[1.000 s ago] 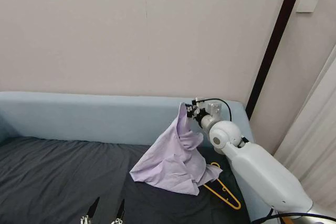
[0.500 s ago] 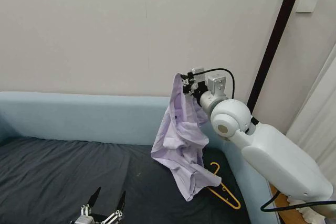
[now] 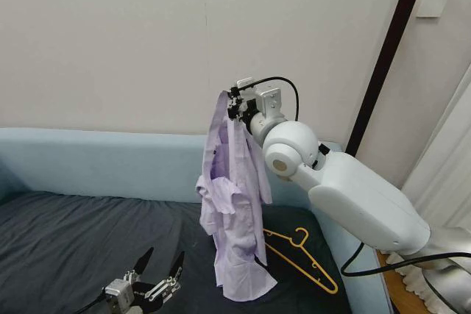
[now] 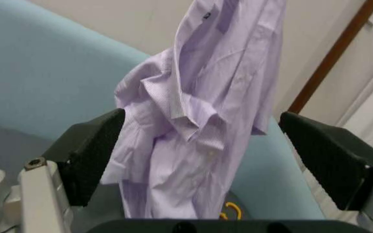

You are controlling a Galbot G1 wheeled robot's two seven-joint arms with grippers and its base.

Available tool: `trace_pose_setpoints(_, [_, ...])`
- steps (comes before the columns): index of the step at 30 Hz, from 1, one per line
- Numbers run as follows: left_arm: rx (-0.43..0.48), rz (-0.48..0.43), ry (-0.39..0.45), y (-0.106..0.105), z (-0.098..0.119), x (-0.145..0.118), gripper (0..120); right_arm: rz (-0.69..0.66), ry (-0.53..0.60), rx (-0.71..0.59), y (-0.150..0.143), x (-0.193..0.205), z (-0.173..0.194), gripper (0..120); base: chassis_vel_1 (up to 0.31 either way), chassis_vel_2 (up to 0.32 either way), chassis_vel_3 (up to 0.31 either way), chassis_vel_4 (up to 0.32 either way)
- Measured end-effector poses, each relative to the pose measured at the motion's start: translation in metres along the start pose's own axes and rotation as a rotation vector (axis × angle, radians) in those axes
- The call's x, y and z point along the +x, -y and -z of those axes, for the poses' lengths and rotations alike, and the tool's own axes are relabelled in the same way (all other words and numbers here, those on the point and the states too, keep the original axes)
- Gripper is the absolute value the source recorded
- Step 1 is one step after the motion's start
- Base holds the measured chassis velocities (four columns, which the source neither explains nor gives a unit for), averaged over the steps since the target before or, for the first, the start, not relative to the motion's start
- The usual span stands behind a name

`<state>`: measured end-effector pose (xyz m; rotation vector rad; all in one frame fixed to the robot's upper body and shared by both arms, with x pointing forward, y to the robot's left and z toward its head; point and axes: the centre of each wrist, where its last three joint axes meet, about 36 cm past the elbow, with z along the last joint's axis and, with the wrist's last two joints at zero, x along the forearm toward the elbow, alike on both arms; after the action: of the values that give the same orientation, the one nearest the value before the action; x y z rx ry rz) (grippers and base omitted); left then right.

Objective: Pick up the clothes from the sofa and hang them on the clothes hanger.

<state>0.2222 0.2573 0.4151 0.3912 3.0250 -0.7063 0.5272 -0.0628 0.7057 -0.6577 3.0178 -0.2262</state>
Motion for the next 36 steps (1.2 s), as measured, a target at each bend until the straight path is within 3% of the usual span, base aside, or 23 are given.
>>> trace_pose_setpoints(10, [0.126, 0.102, -0.019, -0.014, -0.021, -0.048, 94, 0.006, -0.021, -0.035, 0.016, 0.022, -0.011, 0, 0.000, 0.000, 0.000, 0.000])
trace_pose_setpoints(14, [0.152, 0.075, -0.047, -0.010, -0.026, -0.073, 94, 0.019, -0.020, -0.039, 0.016, 0.031, -0.013, 0, 0.000, 0.000, 0.000, 0.000])
trace_pose_setpoints(25, [0.160, -0.024, -0.136, -0.005, -0.041, -0.112, 94, 0.034, -0.032, -0.055, 0.012, 0.039, -0.017, 0, 0.000, 0.000, 0.000, 0.000])
trace_pose_setpoints(31, [0.138, -0.032, -0.160, -0.006, -0.047, -0.133, 93, 0.028, -0.043, -0.061, 0.012, 0.039, -0.020, 0, 0.000, 0.000, 0.000, 0.000])
trace_pose_setpoints(36, [0.174, -0.008, -0.155, 0.000, -0.052, -0.153, 92, 0.025, -0.052, -0.064, 0.014, 0.039, -0.023, 0, 0.000, 0.000, 0.000, 0.000])
